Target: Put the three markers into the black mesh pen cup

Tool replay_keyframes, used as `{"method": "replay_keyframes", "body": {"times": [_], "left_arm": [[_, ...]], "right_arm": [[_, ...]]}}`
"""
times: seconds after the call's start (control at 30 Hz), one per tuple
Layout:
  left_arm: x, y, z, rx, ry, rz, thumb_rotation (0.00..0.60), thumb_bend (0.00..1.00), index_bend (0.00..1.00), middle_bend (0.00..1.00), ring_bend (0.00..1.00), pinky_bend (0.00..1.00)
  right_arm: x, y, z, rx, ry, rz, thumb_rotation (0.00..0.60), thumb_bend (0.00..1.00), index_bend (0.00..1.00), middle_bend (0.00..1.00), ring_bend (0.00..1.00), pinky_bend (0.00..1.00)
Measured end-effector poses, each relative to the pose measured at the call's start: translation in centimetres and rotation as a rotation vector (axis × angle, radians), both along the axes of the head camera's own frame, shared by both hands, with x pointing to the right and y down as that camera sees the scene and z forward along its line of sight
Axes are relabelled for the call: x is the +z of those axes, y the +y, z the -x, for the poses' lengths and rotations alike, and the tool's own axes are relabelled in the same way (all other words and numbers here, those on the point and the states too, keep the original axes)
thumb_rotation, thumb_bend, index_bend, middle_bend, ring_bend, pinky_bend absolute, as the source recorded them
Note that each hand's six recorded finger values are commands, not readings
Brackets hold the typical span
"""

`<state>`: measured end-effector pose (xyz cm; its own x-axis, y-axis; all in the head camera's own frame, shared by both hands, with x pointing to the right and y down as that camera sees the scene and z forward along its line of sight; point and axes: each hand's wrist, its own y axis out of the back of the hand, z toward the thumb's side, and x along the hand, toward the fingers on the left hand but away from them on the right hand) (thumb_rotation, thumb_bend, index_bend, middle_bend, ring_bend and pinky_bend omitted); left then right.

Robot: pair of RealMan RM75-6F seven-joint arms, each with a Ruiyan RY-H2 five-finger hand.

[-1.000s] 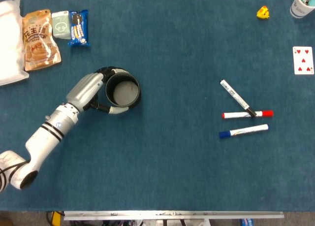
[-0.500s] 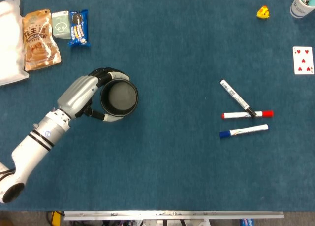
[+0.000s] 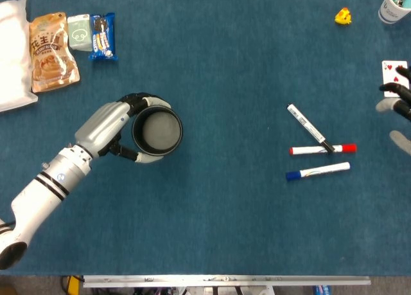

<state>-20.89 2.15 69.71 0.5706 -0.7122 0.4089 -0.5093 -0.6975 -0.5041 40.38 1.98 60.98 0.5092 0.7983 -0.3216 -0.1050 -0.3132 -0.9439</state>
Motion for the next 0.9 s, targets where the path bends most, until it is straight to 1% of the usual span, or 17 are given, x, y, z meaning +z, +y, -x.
{"method": "replay_keyframes", "body": {"times": [0.2,0.33,0.63,0.9], "left_arm": [[0.3,0.1,-0.9,0.029,-0.022,0.032,0.512,0.15,0.30,0.23,0.16,0.13],[0.6,0.1,-1.5,0.043,-0.033,0.040,0.515,0.15,0.30,0.23,0.16,0.13],[1.2,0.2,-2.1,0.035,-0.028,0.063,0.510,0.15,0.30,0.23,0.16,0.13],[1.6,0.3,-2.2,0.033,-0.028,0.078,0.513,0.15,0.30,0.23,0.16,0.13]], "right_arm": [[2.1,-0.4,0.9,-0.124,0.077,-0.002,0.600,0.28,0.39,0.26,0.08,0.11],[3.8,-0.5,1.6,-0.215,0.128,0.003,0.600,0.28,0.39,0.26,0.08,0.11],[7.6,0.1,3.3,-0.387,0.212,0.030,0.600,0.28,0.39,0.27,0.08,0.11],[10.0,-0.1,3.3,-0.455,0.276,0.046,0.600,0.28,0.39,0.27,0.08,0.11]]}}
